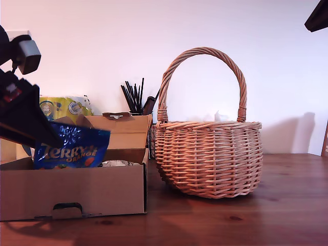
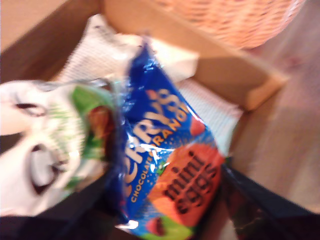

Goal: Move the bags of Easter eggs from the cardboard box on the left into the woven basket on the right side.

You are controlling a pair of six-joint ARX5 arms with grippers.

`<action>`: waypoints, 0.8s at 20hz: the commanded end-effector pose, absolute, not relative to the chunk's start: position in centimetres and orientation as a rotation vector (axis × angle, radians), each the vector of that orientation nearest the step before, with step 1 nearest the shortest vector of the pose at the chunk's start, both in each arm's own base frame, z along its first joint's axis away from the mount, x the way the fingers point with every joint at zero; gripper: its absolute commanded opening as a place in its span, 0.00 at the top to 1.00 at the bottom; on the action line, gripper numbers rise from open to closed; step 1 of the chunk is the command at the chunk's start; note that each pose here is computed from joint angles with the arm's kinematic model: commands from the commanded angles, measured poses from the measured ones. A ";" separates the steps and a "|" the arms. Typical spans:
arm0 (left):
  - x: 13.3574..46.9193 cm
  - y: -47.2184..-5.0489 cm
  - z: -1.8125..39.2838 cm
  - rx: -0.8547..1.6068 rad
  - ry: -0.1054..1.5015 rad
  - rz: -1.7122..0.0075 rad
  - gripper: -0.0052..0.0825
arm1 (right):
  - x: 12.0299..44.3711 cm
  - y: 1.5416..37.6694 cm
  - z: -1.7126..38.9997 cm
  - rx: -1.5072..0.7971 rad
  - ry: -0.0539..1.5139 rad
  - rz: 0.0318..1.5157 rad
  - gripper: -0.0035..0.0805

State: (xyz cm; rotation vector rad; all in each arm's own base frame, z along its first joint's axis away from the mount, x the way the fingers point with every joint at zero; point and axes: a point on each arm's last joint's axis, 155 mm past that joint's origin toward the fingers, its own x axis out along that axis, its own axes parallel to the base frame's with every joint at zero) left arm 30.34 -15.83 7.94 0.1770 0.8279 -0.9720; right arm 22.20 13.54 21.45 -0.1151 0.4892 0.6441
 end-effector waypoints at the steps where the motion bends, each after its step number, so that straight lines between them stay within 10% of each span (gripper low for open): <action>1: 29.8 -16.6 7.7 0.159 0.848 -0.998 0.45 | 22.1 13.8 21.4 -0.117 0.486 0.655 0.97; 16: 31.6 -18.6 2.6 0.273 0.871 -1.006 0.47 | 22.2 13.8 21.4 -0.117 0.484 0.655 0.97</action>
